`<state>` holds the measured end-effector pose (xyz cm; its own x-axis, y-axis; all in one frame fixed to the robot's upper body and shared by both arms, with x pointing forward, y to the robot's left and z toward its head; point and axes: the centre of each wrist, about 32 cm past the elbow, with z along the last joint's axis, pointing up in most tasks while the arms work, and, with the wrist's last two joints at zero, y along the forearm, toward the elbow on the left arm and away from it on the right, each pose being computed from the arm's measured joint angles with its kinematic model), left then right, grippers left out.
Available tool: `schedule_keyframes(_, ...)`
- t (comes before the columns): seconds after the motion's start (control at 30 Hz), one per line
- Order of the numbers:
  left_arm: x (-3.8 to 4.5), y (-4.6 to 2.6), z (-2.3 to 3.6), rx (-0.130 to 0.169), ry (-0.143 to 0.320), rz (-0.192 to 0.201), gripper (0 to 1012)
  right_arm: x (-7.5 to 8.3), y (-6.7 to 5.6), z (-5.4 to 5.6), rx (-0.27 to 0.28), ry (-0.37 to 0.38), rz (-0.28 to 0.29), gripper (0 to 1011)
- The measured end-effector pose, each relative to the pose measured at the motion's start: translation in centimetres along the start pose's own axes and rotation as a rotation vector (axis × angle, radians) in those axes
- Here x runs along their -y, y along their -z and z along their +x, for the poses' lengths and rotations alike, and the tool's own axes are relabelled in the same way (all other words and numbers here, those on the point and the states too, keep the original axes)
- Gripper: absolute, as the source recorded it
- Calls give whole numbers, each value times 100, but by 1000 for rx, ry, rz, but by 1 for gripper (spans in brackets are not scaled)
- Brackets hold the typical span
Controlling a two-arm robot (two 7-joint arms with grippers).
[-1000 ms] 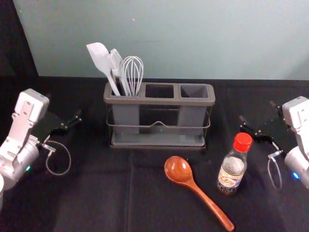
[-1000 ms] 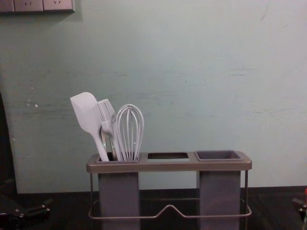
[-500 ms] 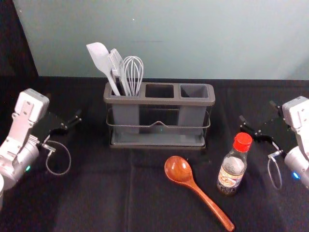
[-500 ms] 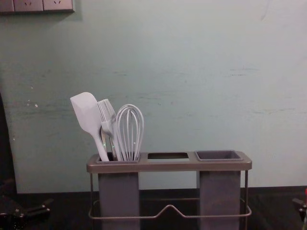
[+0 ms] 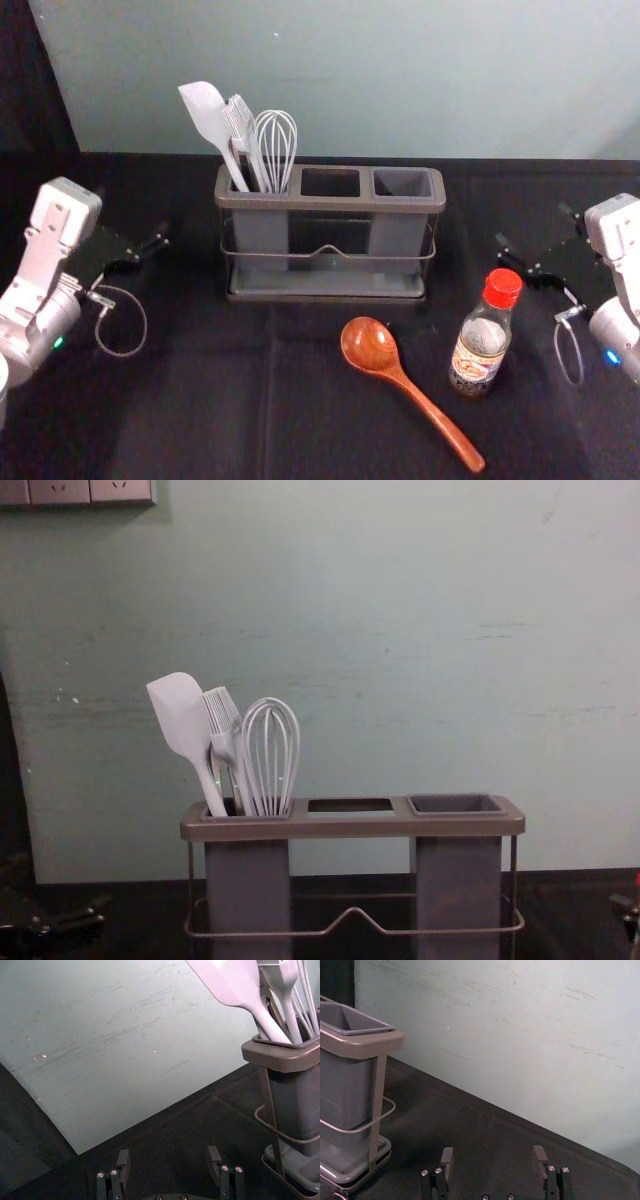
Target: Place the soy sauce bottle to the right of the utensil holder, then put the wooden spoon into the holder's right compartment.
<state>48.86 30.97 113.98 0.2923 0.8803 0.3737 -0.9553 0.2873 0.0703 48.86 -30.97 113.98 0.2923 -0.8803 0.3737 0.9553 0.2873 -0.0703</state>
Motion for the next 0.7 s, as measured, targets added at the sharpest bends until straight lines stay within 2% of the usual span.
schedule_keyframes(0.7, 0, 0, 0, 0, 0, 0, 1005, 0, 0, 0, 0, 0, 0, 1002)
